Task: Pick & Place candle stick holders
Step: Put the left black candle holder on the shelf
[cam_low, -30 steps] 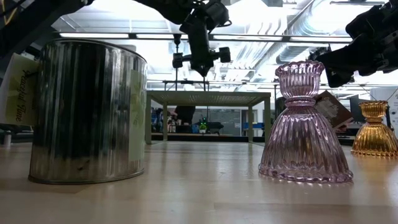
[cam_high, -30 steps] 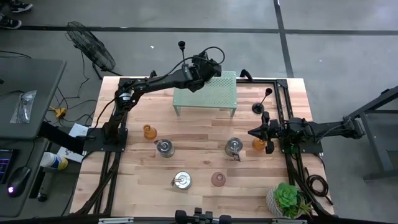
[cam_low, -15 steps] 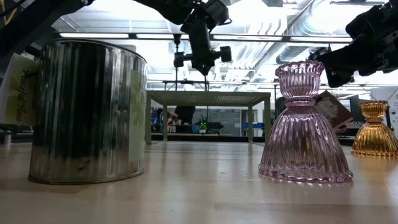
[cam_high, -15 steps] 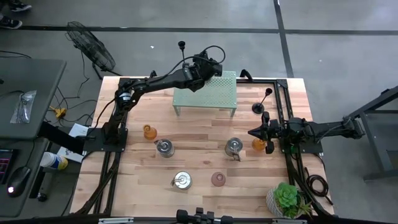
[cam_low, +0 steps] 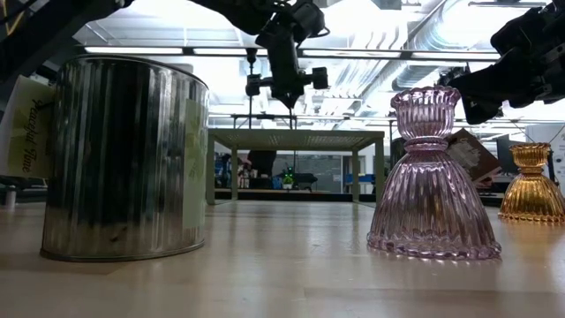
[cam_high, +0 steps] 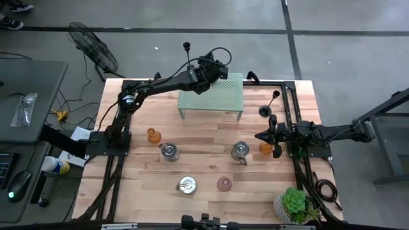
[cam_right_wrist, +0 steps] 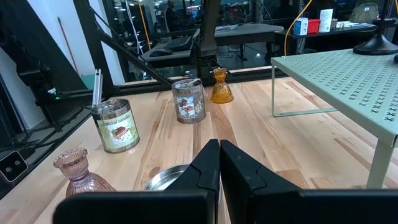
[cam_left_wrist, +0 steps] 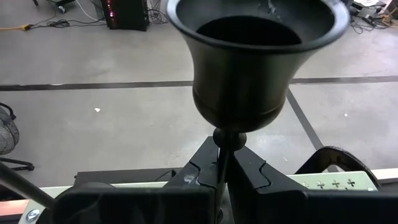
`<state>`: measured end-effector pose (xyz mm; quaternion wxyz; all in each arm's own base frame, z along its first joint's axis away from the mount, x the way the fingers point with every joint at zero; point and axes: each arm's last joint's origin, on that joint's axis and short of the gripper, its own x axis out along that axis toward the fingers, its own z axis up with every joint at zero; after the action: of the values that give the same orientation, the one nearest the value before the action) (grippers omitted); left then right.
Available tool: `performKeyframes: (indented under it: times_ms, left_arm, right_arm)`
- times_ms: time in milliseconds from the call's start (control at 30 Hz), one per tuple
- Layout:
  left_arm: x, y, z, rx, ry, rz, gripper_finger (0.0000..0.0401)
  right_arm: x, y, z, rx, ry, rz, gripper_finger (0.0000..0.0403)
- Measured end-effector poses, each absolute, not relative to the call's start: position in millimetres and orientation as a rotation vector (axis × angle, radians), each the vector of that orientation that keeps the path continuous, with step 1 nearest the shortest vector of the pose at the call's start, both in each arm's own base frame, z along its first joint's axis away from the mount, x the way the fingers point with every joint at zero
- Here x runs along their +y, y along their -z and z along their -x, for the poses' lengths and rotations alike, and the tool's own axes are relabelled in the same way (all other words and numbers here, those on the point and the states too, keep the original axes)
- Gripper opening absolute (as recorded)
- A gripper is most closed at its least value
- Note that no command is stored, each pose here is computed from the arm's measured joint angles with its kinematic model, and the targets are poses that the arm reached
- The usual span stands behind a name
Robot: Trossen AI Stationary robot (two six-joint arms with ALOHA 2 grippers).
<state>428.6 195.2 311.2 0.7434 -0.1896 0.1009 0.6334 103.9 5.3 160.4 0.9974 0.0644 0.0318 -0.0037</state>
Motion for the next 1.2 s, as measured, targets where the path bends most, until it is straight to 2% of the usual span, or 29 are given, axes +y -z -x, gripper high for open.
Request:
performKeyframes:
  times_ms: [333,567,1200]
  left_arm:
    - [195.1,-311.1,-428.6,0.223,-1.385,0.417,0.0020]
    - [195.3,-311.1,-428.5,0.222,-1.386,0.417,0.0010]
    - [195.6,-311.4,-428.3,0.214,-1.401,0.408,0.0016]
  right_arm:
    - [5.3,-160.5,-103.8,0.063,0.007,-0.129,0.0004]
    - [5.3,-160.5,-103.8,0.063,0.007,-0.129,0.0004]
    - [5.3,-160.4,-103.8,0.063,0.007,-0.129,0.0004]
